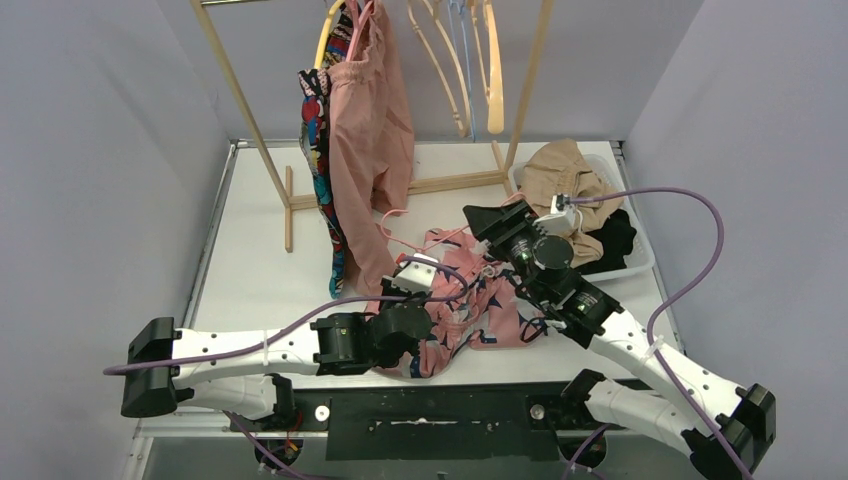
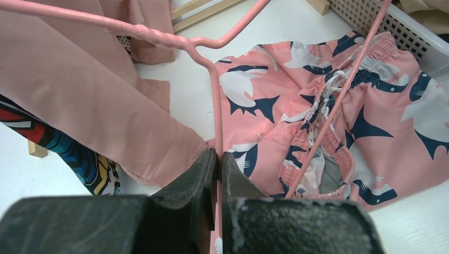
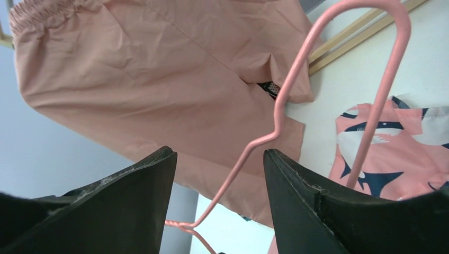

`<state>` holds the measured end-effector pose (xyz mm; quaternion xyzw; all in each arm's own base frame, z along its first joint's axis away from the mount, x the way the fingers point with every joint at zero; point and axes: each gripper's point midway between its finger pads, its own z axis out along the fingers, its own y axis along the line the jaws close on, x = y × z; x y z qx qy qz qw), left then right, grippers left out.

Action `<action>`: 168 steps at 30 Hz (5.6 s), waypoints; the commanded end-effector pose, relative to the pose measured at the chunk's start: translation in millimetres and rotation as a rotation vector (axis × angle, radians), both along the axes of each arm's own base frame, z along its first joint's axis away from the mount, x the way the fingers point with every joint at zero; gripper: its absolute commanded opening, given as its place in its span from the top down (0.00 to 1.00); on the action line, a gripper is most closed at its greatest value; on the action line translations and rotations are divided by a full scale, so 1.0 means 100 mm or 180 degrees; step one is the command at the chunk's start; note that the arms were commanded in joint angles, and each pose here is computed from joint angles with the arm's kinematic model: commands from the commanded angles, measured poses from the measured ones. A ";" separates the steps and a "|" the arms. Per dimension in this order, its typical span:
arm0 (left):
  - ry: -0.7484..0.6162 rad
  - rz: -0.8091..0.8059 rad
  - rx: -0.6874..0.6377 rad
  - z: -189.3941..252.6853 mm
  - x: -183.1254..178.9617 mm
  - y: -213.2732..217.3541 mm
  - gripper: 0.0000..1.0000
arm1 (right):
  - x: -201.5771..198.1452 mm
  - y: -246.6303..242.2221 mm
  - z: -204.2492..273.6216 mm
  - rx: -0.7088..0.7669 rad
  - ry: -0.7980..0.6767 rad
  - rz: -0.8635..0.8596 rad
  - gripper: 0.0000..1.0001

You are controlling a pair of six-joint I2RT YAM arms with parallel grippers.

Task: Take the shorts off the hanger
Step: Adjust the hanger.

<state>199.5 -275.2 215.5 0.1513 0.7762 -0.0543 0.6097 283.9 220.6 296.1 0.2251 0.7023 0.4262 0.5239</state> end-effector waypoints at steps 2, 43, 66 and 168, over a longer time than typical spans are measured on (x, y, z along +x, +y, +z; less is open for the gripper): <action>-0.0087 0.0036 -0.0153 0.24 0.01 0.00 1.00 | 0.10 -0.09 0.27 0.0387 -0.0133 -0.0207 0.39; 0.0774 -0.1095 -0.1331 -0.27 -0.18 0.34 0.24 | 0.33 0.08 0.03 0.1454 0.0295 0.0231 1.00; 0.1345 -0.2263 -0.1430 -0.69 -0.37 -0.21 0.47 | 0.26 -0.12 0.21 0.1448 0.0208 0.0781 1.00; 0.0366 -0.1237 -0.2060 0.35 -0.08 0.27 0.52 | 0.05 1.00 -0.08 0.0942 0.0146 0.1671 1.00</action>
